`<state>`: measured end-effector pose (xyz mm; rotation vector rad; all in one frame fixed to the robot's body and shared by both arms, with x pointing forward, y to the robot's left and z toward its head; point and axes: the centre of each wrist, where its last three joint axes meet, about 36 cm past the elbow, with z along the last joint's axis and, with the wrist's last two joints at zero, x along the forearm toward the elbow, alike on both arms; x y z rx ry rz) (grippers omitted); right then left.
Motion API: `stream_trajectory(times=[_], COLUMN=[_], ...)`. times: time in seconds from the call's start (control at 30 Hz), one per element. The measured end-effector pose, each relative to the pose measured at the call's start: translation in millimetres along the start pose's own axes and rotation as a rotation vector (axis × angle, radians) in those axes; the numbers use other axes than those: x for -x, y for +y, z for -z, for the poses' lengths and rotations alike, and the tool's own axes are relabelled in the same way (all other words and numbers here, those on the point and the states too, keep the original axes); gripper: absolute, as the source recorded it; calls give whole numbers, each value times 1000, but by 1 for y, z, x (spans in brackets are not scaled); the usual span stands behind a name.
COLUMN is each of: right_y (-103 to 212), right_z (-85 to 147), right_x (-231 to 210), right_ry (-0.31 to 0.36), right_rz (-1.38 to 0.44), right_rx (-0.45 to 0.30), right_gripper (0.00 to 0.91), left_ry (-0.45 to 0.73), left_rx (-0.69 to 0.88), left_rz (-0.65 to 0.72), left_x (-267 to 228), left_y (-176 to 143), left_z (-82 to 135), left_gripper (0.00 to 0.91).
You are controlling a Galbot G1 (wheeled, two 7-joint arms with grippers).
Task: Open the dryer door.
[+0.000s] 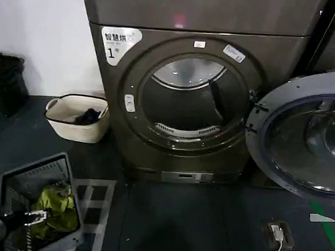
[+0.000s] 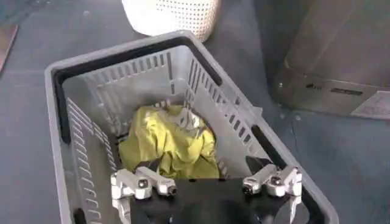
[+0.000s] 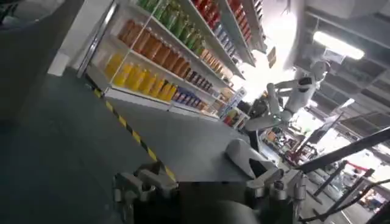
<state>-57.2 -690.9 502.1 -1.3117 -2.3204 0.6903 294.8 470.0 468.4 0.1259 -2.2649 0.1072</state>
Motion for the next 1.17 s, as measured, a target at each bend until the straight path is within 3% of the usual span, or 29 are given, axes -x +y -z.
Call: stream_trajectory(times=[1.17], right_y=[0], right_z=[-3], right_x=[-3], right_ry=[18], right_rz=[4], right_rx=[-4], right_gripper=[907], left_ry=[-5], left_rx=[13], left_rz=[-1], left_x=[-7], left_y=[-2], left_z=[1], left_gripper=[907])
